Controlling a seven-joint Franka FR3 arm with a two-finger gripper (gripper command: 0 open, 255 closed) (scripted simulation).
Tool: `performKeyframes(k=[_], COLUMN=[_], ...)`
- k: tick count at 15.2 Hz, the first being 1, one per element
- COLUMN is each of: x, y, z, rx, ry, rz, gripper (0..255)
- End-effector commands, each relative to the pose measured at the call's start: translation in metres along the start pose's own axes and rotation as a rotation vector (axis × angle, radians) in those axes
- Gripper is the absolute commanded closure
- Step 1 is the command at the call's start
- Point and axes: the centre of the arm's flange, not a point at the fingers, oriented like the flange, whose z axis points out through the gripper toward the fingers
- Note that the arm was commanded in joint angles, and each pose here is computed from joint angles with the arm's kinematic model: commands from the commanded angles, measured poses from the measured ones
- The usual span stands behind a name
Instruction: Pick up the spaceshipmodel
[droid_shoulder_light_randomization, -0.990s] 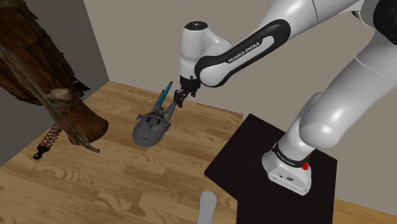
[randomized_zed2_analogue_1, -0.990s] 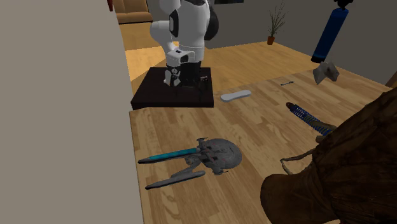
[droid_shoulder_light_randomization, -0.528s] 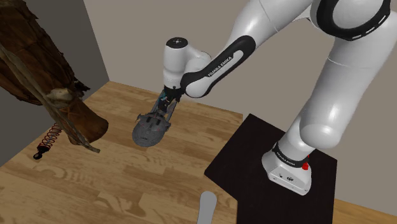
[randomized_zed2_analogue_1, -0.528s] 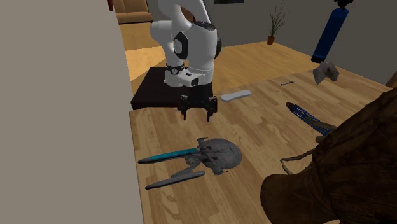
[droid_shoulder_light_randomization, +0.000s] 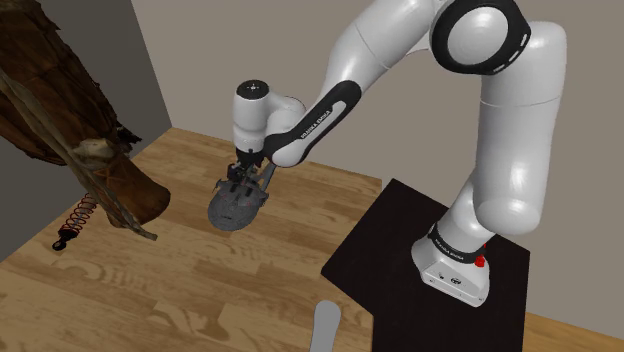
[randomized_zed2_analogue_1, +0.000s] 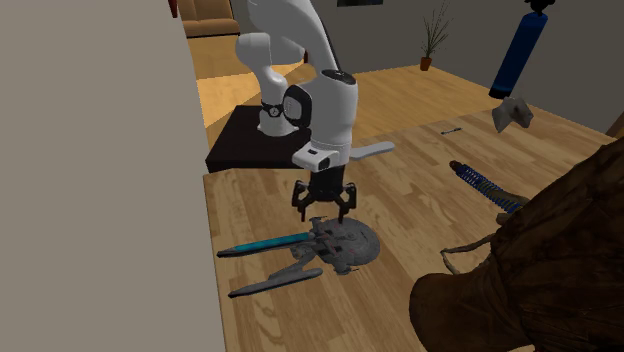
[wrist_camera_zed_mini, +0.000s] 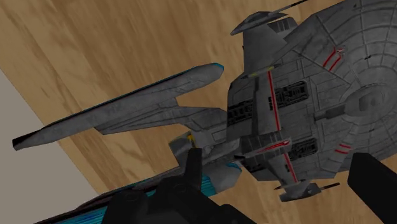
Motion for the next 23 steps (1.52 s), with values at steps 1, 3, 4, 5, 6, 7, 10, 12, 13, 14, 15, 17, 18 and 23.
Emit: performKeyframes(k=[1,3,4,5,6,7,10,12,13,14,15,17,18,23], x=[-0.001,-0.004,-0.005,-0.006,-0.007,-0.007,-0.006,-0.006,-0.006,-0.006,-0.006,-0.007,-0.006,0.0], y=[-0.003,-0.004,-0.005,-0.005,-0.005,-0.005,-0.005,-0.005,-0.005,-0.005,-0.005,-0.005,-0.005,-0.003], z=[0.011,0.021,0.027,0.032,0.035,0.035,0.036,0.035,0.035,0.035,0.035,0.035,0.03,0.004], rx=[0.0,0.0,0.0,0.0,0.0,0.0,0.0,0.0,0.0,0.0,0.0,0.0,0.0,0.0], ry=[0.002,0.002,0.002,0.002,0.002,0.002,0.002,0.002,0.002,0.002,0.002,0.002,0.002,0.002], rz=[-0.001,-0.001,-0.001,-0.001,-0.001,-0.001,-0.001,-0.001,-0.001,-0.001,-0.001,-0.001,-0.001,-0.001], gripper=[0,0,0,0,0,0,255,255,255,255,255,255,255,255])
